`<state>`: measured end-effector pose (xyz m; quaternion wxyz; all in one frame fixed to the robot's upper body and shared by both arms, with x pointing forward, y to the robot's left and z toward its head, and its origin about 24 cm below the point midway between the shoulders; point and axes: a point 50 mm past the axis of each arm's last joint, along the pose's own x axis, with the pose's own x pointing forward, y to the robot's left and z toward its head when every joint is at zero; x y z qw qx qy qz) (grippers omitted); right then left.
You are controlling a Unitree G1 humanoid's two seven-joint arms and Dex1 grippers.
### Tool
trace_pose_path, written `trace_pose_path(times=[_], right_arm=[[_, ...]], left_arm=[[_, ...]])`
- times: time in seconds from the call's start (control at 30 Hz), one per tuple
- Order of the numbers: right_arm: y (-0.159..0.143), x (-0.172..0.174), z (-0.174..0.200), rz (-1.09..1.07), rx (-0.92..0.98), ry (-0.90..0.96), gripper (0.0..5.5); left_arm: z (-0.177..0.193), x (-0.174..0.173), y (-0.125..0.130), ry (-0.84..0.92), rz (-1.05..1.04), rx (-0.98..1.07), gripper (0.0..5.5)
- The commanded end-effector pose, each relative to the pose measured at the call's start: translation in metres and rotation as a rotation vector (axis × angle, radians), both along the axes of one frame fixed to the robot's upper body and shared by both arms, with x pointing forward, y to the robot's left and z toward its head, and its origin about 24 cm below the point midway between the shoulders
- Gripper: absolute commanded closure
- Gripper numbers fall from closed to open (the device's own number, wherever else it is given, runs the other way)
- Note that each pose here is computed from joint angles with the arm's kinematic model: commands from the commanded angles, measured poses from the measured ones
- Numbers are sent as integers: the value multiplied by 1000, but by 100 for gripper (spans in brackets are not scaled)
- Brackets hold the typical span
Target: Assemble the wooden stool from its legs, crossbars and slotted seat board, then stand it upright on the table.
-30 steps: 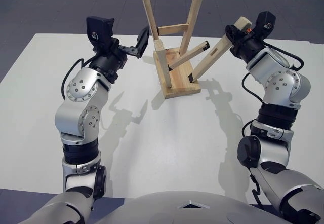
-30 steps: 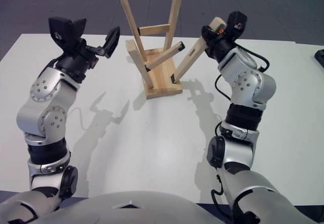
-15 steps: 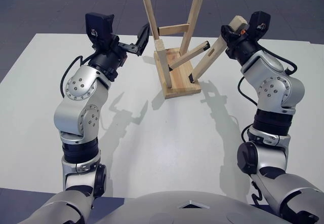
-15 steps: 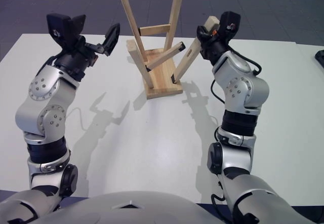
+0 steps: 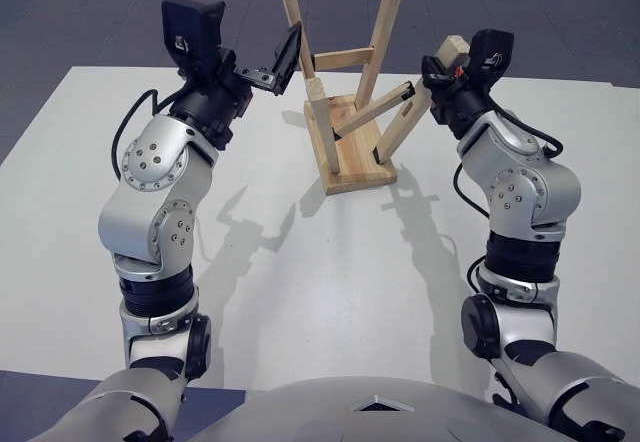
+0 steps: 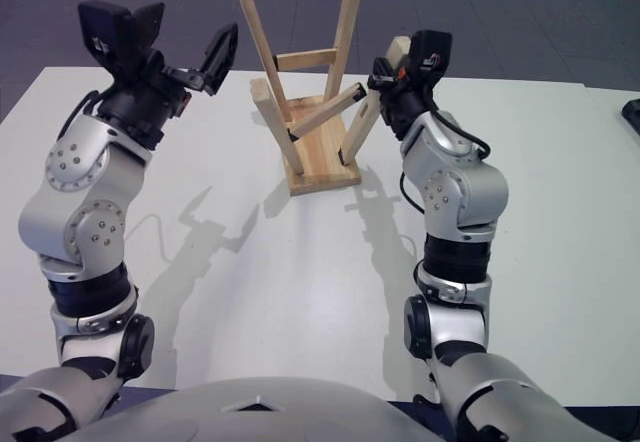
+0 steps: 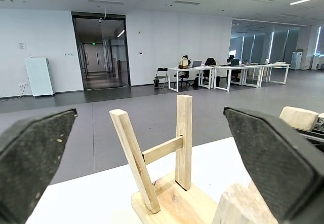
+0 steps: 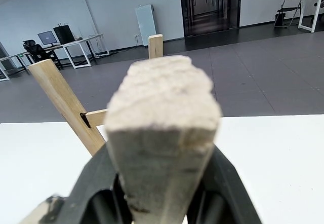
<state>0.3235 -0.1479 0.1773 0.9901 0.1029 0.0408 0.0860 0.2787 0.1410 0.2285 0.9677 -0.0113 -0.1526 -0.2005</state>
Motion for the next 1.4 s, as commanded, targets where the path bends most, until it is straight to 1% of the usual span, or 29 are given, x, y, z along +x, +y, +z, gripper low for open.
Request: trace_pose_path(times=[0.03,0.13,0.23,0.37,0.43,0.67,0.87,1.17,1.4], right_arm=[[-16,-8,-58,-107,-99,264,449],[-18,-9,-62,-112,-126,277,449],[-17,-9,-63,-109,-146,272,449],[-19,-8,-65,-132,-117,277,449],[-19,-8,-65,-135,-100,273,449],[-17,-8,-64,-153,-37,262,449],[-14,-8,-65,-157,-18,259,449],[-9,-8,-63,-139,-10,246,449],[-7,-7,-61,-133,-9,238,449]], left_arm=[[28,-6,-10,-89,-63,-13,10],[35,-6,-22,-114,-106,23,10],[38,-1,-32,-101,-109,69,10],[35,13,-48,-87,-48,246,10],[32,20,-55,-64,-21,302,10],[15,30,-82,-15,-23,550,10],[4,28,-94,1,-27,584,10],[-7,33,-110,-85,-10,716,10],[-20,39,-117,-90,12,725,10]])
